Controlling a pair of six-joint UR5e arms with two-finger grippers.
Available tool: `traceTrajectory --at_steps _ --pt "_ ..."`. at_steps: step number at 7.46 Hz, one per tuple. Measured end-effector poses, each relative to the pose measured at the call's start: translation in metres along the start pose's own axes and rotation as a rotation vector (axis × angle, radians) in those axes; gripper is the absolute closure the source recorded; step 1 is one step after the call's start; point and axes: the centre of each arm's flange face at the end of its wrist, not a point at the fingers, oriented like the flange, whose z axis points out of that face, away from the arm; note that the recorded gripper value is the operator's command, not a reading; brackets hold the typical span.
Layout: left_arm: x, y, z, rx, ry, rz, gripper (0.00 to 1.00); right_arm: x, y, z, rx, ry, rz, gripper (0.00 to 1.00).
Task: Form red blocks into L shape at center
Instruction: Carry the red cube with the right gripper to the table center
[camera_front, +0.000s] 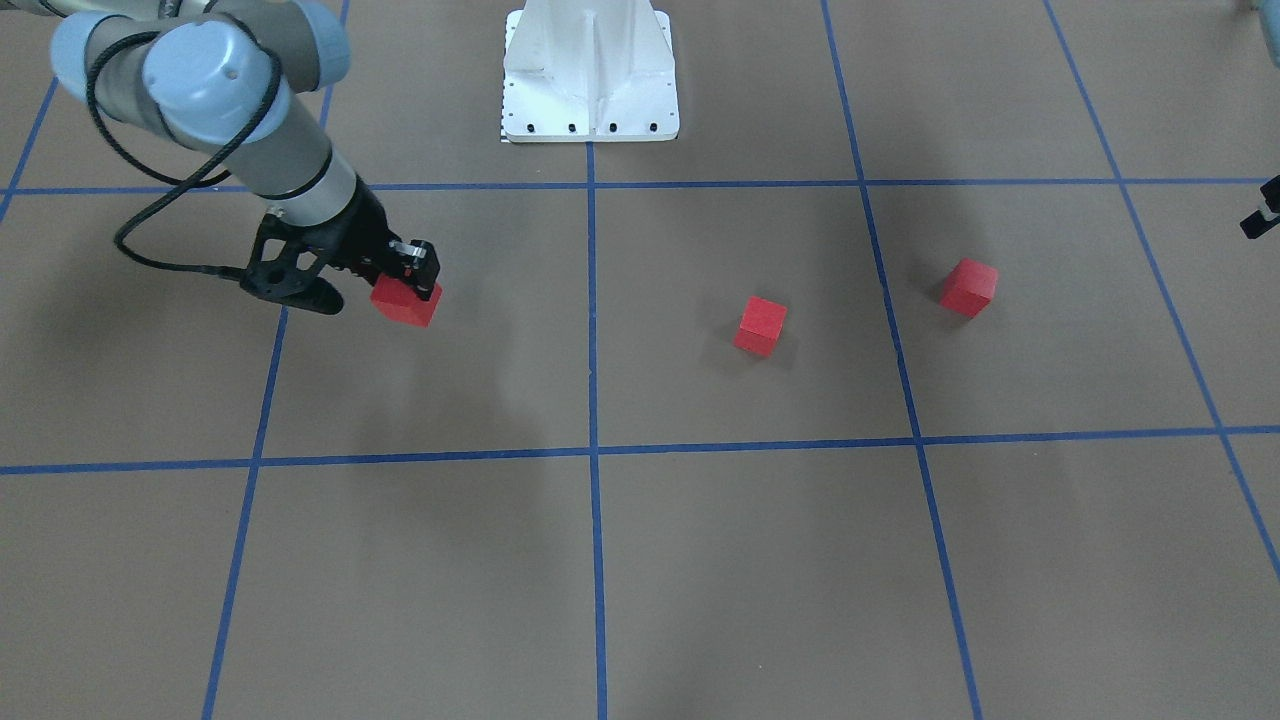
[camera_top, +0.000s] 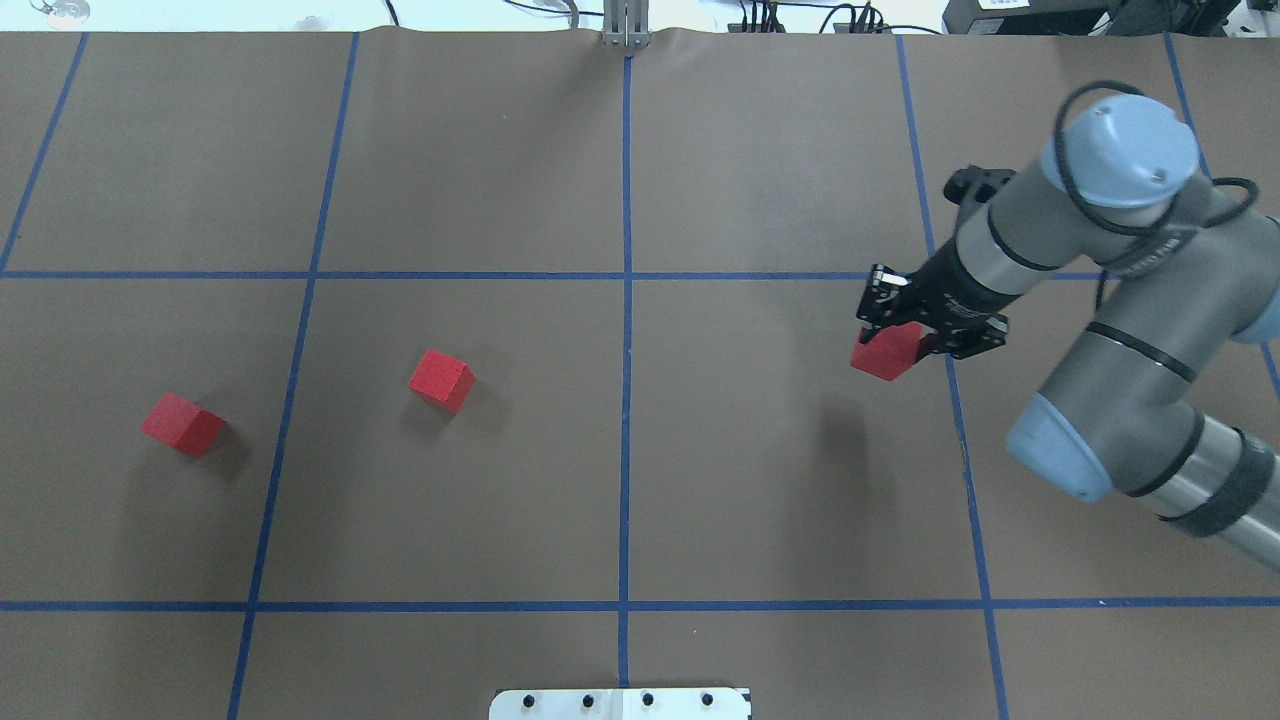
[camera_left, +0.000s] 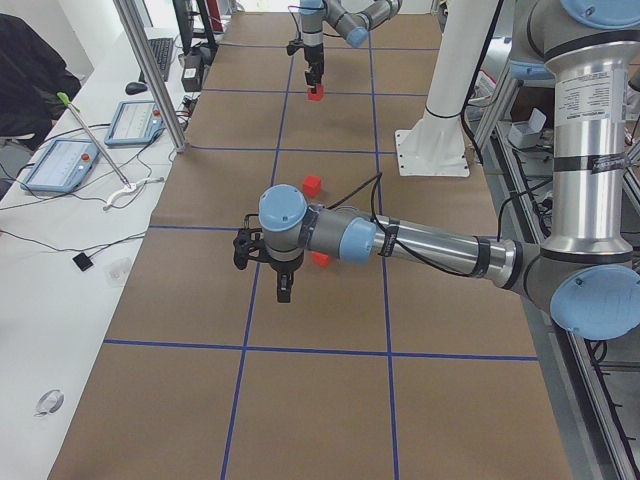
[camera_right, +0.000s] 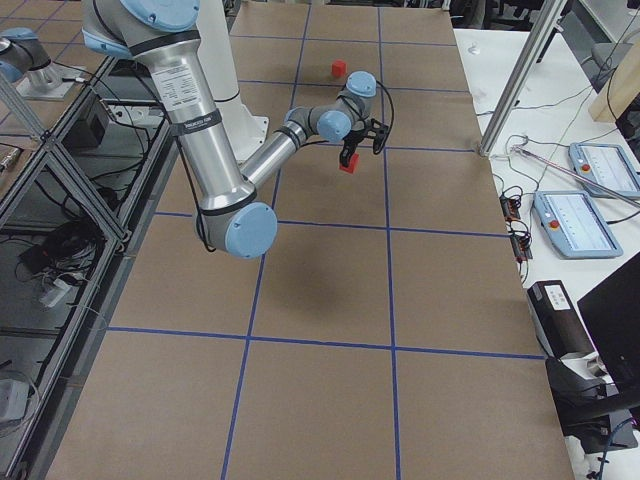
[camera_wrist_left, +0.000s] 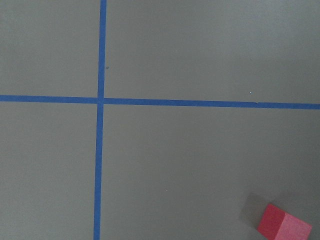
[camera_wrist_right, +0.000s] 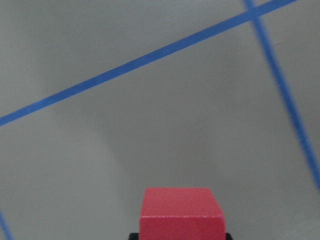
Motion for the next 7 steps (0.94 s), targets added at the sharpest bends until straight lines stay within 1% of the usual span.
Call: traceTrajectory --at_steps 1,3,5,6,7 --pt "-0.002 0.007 0.003 0.011 0.005 0.019 0.0 -0.035 0.019 0.01 0.018 0.001 -0.044 1.0" --pt "-0.013 0.028 0.009 0.044 0.021 0.066 0.0 -0.103 0.034 0.038 0.027 0.021 -0.103 1.0" --pt "-0.019 0.038 0.012 0.058 0.028 0.085 0.0 -0.132 0.04 0.058 0.018 0.046 -0.156 1.0" --pt "-0.02 0.039 0.012 0.059 0.028 0.086 0.0 -0.138 0.037 0.067 0.016 0.055 -0.162 1.0" --pt "-0.021 0.039 0.013 0.059 0.028 0.086 0.0 -0.144 0.032 0.077 0.017 0.054 -0.16 1.0"
